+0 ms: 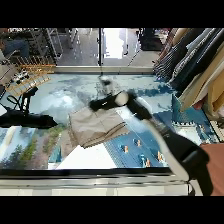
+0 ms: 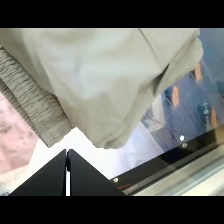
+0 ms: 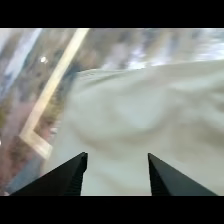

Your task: Fold the clothes and pants, and hang the long-sleeved shirts on hangers.

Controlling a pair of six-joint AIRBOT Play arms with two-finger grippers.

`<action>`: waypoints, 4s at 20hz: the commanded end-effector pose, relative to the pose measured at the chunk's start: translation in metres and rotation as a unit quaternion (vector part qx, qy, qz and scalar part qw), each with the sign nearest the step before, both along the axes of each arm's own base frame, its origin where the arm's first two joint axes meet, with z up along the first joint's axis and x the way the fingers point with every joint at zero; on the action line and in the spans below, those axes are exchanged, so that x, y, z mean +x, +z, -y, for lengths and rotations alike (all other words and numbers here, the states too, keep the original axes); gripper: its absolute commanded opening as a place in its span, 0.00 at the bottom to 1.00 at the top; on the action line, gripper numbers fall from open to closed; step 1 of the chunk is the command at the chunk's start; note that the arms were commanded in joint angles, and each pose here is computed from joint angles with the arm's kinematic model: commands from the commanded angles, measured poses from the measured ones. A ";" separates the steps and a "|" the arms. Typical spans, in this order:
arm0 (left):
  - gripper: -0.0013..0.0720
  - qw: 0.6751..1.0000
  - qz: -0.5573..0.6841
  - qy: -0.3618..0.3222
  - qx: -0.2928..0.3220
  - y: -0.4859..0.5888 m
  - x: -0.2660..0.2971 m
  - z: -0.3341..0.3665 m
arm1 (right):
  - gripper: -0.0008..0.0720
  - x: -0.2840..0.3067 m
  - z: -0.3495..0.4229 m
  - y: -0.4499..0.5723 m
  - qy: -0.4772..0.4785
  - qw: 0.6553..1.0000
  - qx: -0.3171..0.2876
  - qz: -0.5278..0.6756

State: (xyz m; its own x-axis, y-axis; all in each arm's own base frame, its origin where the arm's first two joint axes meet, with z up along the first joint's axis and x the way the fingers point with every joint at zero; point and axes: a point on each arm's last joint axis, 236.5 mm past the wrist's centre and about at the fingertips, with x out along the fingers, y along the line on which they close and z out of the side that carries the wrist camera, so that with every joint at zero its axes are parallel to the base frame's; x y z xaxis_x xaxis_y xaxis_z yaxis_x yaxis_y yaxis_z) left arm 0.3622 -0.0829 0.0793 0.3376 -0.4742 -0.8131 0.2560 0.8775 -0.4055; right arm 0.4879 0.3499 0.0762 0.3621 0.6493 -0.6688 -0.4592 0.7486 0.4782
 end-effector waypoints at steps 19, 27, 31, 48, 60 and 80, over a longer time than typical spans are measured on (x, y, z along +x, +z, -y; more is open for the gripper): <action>0.03 0.997 -0.067 0.020 0.013 -0.164 0.060 0.057 | 0.98 0.001 0.128 -0.140 0.030 0.958 0.133 -0.252; 0.03 0.998 -0.067 -0.002 0.017 -0.164 0.055 0.059 | 0.97 -0.014 0.052 -0.155 0.029 0.955 0.122 -0.270; 0.03 0.997 -0.072 -0.008 0.016 -0.163 0.051 0.060 | 0.04 -0.002 0.027 -0.132 0.016 0.951 0.173 -0.255; 0.03 0.990 0.114 0.084 0.019 0.068 -0.006 -0.065 | 0.03 -0.143 0.513 0.171 -0.486 0.870 -0.024 -0.079; 0.03 0.989 0.107 0.103 0.022 0.060 -0.001 -0.082 | 0.03 -0.468 0.605 -0.074 -0.754 0.558 0.045 -0.343; 0.03 0.952 0.230 0.145 0.138 0.094 0.035 -0.125 | 0.04 -0.162 0.440 -0.037 -0.318 0.934 -0.091 -0.136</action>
